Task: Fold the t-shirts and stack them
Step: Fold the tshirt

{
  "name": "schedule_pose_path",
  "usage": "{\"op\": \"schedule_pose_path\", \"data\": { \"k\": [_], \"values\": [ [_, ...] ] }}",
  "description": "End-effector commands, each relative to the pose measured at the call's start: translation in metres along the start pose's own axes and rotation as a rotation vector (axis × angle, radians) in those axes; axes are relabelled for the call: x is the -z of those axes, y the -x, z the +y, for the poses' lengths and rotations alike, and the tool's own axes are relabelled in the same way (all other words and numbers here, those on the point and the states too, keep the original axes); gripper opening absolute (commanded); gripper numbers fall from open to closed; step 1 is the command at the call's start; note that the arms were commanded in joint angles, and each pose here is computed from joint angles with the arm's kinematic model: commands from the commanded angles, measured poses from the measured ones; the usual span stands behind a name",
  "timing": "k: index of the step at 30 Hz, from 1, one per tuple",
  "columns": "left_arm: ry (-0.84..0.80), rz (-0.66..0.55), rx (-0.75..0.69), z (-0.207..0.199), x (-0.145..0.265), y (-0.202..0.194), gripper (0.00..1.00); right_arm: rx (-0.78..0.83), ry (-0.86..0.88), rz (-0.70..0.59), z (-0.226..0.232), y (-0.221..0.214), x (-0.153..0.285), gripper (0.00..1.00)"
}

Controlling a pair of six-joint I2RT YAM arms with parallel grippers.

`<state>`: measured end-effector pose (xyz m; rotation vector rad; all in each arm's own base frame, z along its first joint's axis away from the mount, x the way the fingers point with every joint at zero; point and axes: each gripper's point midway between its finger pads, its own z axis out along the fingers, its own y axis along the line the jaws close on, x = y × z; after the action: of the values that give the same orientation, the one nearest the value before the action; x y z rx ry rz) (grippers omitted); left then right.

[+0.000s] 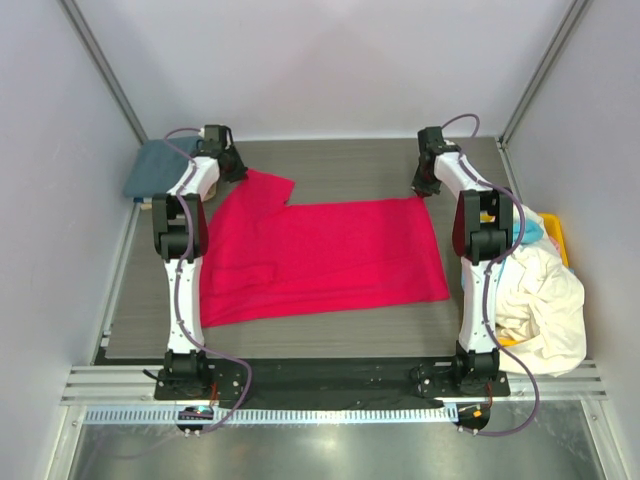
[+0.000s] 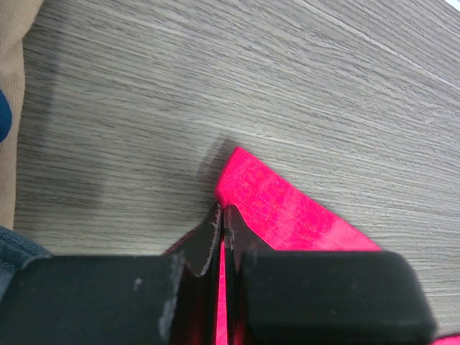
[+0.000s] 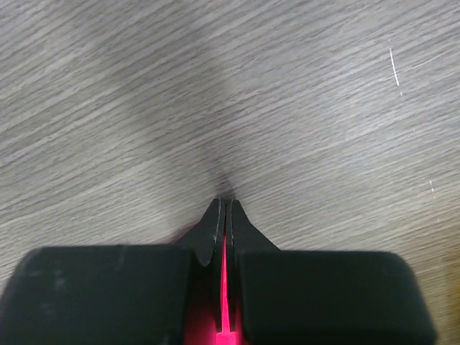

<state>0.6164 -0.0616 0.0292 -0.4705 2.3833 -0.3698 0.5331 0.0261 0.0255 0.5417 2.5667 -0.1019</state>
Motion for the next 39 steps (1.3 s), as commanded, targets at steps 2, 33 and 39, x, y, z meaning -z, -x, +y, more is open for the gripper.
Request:
{"op": "schedule_pose_path", "data": {
  "k": [2, 33, 39],
  "values": [
    [0.046, 0.089, 0.000, 0.008, 0.009, -0.023, 0.00, -0.028, 0.084, 0.029, 0.014, -0.008, 0.016, 0.01],
    [0.181, 0.025, -0.056, 0.007, 0.261, -0.104, 0.00, -0.051, 0.148, -0.071, -0.015, -0.031, 0.104, 0.01],
    [0.206, 0.044, -0.054, 0.029, 0.297, -0.148, 0.00, -0.065, 0.135, -0.078, -0.021, -0.036, 0.109, 0.01]
  ]
}}
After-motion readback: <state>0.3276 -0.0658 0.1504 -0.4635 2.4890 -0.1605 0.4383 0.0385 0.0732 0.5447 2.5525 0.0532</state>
